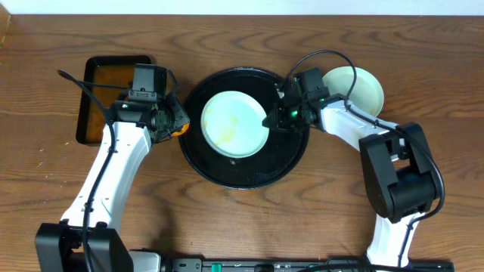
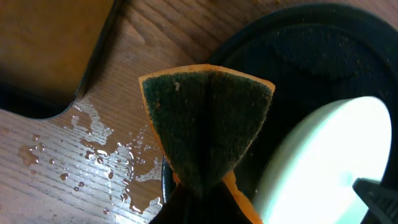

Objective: Clean dirty plates on tray and stack at the side
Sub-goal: 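Lift the green plate rim with the right gripper and tilt it up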

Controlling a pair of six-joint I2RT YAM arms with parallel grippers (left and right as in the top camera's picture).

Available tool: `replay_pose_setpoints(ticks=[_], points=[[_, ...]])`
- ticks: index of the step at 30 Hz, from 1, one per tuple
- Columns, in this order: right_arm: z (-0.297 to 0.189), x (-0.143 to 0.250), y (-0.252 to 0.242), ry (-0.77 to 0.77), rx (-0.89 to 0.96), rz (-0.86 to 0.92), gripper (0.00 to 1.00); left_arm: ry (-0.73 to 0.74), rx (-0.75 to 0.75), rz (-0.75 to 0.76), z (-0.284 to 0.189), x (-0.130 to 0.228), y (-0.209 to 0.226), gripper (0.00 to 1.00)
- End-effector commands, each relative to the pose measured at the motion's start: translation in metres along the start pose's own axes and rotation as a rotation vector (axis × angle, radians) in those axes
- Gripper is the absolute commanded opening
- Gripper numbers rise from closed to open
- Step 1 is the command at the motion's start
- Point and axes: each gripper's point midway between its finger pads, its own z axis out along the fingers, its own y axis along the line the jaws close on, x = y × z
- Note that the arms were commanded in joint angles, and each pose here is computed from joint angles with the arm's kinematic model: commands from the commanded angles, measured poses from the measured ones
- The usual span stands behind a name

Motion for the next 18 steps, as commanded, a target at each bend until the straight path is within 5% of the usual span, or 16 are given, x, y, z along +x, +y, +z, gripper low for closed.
replay_pose_setpoints(ticks=[1, 12, 18], points=[[-0.017, 0.003, 0.038, 0.027, -0.18, -0.078, 0.01, 0.016, -0.01, 0.022, 0.003, 0.005, 0.004, 0.08], [-0.025, -0.008, 0.056, 0.009, -0.29, -0.058, 0.01, 0.024, -0.015, 0.022, 0.003, 0.007, 0.005, 0.08], [-0.031, -0.003, 0.058, 0.083, -0.321, 0.244, 0.01, 0.025, -0.015, 0.022, 0.003, 0.007, 0.005, 0.08]])
